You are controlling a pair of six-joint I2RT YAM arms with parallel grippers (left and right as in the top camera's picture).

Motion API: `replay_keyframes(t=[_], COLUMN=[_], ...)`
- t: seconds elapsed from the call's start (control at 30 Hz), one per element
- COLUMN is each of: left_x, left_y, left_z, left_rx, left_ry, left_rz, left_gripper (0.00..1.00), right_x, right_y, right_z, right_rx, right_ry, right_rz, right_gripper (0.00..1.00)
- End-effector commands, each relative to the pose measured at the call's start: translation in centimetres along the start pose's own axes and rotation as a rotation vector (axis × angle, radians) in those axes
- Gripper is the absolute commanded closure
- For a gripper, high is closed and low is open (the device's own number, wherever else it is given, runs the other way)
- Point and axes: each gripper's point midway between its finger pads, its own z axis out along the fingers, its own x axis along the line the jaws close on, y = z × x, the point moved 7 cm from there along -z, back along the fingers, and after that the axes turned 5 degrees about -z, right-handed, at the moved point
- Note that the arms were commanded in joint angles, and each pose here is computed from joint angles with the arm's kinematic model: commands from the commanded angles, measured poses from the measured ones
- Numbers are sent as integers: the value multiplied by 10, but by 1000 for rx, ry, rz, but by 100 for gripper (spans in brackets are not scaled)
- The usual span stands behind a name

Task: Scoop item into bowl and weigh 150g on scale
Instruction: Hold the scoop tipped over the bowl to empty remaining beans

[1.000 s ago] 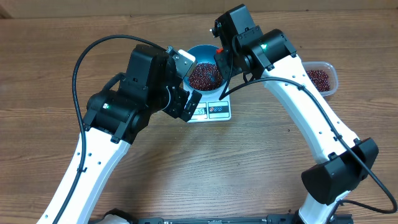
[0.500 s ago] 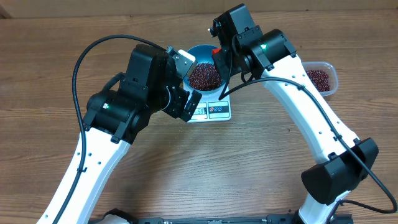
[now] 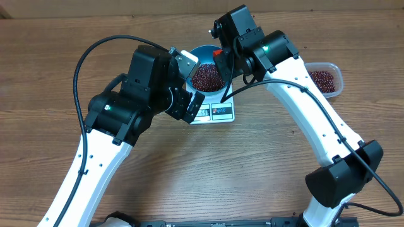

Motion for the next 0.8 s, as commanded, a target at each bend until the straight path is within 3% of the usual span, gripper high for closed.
replay_keyframes(t=[0.0, 0.77], left_x=[1, 1], left_y=[2, 2], left_z=[1, 1], left_rx=[-1, -1], left_ry=[-5, -5], left_rz=[-14, -14], left_gripper=[0, 0], right_x=[6, 14], right_y=[10, 14], right_z=[-27, -28], right_rx=[-77, -101], right_ry=[6, -79], right_rz=[-2, -33], right_gripper=[96, 96])
